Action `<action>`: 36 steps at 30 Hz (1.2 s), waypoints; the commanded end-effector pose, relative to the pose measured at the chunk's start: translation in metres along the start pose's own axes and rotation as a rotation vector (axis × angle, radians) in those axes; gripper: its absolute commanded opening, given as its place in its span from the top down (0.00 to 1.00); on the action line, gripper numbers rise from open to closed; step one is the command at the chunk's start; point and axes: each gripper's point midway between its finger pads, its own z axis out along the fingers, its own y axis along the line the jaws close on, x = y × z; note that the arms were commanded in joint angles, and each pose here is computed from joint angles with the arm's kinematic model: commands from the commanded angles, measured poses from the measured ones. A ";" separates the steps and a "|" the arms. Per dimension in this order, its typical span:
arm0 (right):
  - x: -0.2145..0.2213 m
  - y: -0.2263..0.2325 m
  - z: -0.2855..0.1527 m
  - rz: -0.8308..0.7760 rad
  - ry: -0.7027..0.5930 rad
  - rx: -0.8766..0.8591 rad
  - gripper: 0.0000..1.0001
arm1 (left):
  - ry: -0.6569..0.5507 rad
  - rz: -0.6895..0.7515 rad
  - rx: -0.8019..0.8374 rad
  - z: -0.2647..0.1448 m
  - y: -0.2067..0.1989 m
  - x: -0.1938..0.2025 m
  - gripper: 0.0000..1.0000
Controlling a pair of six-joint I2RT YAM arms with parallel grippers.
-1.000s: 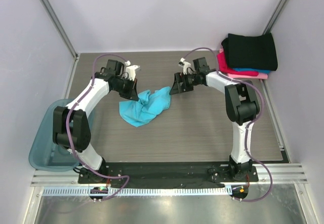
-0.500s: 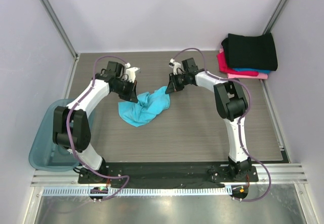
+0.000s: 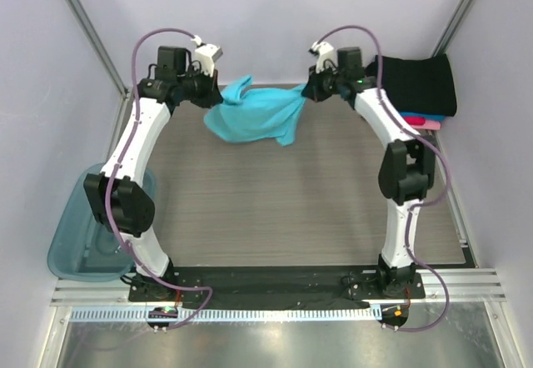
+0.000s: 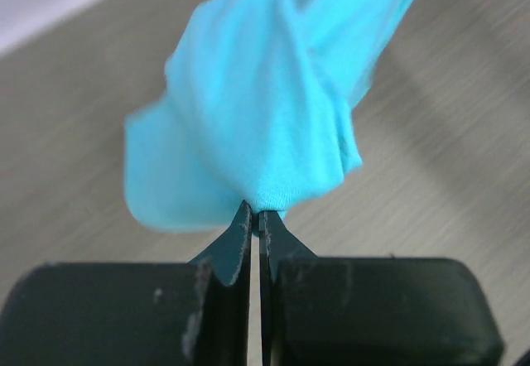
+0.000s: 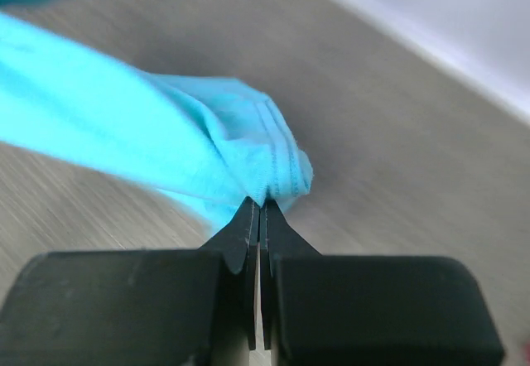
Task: Fold and stack the t-shirts
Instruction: Flatten the tshirt out
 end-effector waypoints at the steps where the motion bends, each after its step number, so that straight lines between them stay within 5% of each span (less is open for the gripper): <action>1: -0.081 0.010 -0.077 -0.229 -0.150 0.088 0.99 | -0.083 0.068 0.003 -0.025 -0.008 -0.030 0.99; 3: -0.065 0.022 -0.100 -0.257 -0.128 0.092 0.99 | -0.057 0.070 0.037 -0.031 -0.022 -0.015 0.91; 8: 0.036 0.081 -0.132 -0.281 0.074 -0.028 0.99 | 0.262 -0.142 0.246 -0.039 -0.085 0.126 0.52; 11: 0.109 0.117 -0.145 -0.231 0.205 -0.113 0.97 | 0.293 -0.180 0.264 -0.052 -0.096 0.151 0.48; 12: 0.128 0.131 -0.150 -0.225 0.244 -0.134 0.93 | 0.274 -0.164 0.258 -0.054 -0.096 0.150 0.46; 16: 0.172 0.147 -0.176 -0.152 0.342 -0.139 0.52 | 0.195 -0.075 0.178 -0.046 -0.077 0.123 0.35; 24: 0.092 0.077 -0.144 -0.169 0.176 0.150 0.51 | 0.338 -0.131 0.204 0.034 -0.041 0.093 0.41; 36: 0.107 -0.033 -0.101 -0.118 0.235 0.298 0.53 | 0.375 -0.140 0.228 0.077 -0.037 0.102 0.44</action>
